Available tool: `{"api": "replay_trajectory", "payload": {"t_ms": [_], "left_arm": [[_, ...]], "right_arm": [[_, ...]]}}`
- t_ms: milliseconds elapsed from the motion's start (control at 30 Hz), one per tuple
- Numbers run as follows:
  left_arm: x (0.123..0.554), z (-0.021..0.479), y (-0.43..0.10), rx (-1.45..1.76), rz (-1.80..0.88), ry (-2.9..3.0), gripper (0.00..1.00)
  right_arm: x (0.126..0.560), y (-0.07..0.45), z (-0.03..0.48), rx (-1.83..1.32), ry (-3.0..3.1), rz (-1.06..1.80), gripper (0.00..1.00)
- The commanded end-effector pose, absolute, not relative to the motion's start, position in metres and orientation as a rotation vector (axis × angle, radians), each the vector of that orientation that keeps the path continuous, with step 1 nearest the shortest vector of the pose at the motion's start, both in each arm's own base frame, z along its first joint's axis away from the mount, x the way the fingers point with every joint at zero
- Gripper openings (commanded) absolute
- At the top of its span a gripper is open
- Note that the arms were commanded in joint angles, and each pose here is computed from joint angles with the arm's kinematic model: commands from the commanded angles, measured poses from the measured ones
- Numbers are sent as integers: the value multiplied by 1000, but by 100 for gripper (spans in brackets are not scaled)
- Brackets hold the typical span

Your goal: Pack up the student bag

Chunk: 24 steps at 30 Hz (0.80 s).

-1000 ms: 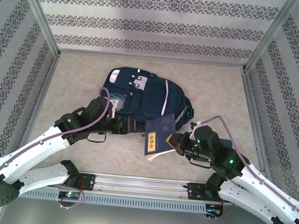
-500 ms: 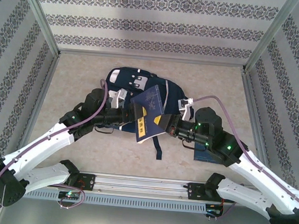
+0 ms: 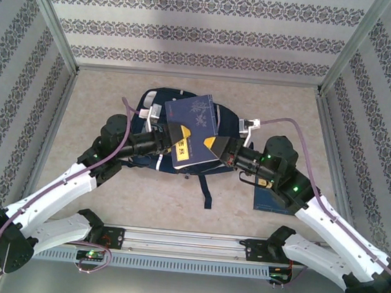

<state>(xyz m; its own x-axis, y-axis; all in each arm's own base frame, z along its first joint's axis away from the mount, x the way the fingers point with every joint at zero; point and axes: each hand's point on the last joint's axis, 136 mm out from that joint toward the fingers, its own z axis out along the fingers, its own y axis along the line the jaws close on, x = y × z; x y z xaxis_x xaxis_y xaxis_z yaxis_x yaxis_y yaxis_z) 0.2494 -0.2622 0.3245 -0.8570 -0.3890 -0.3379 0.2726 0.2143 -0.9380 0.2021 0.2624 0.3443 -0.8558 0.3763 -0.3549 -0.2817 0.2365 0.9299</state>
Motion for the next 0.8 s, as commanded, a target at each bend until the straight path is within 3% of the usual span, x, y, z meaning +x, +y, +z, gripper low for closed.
{"api": "replay_trajectory", "payload": {"t_ms": [0, 267, 333, 367, 433, 500, 600, 767], "left_arm": [[246, 363, -258, -37, -1758, 1813, 50], [245, 367, -261, 1, -1791, 1764, 3], [248, 365, -258, -30, -1777, 1760, 0], [251, 364, -255, -55, -1762, 1751, 0], [257, 364, -246, -128, -1728, 1717, 0], [263, 364, -235, -211, -1694, 1672, 0], [272, 366, -219, -332, -1671, 1593, 0], [285, 365, -197, -509, -1672, 1449, 0]], "right_arm": [[200, 254, 361, 45, 1913, 1707, 0], [208, 252, 349, 2, 1951, 1665, 0], [211, 251, 345, 3, 1963, 1636, 0], [212, 250, 343, 11, 1968, 1623, 10], [216, 248, 341, 31, 1960, 1601, 44], [219, 245, 341, 52, 1939, 1586, 64], [224, 239, 344, 88, 1879, 1534, 82], [230, 246, 342, 169, 1821, 1478, 96]]}}
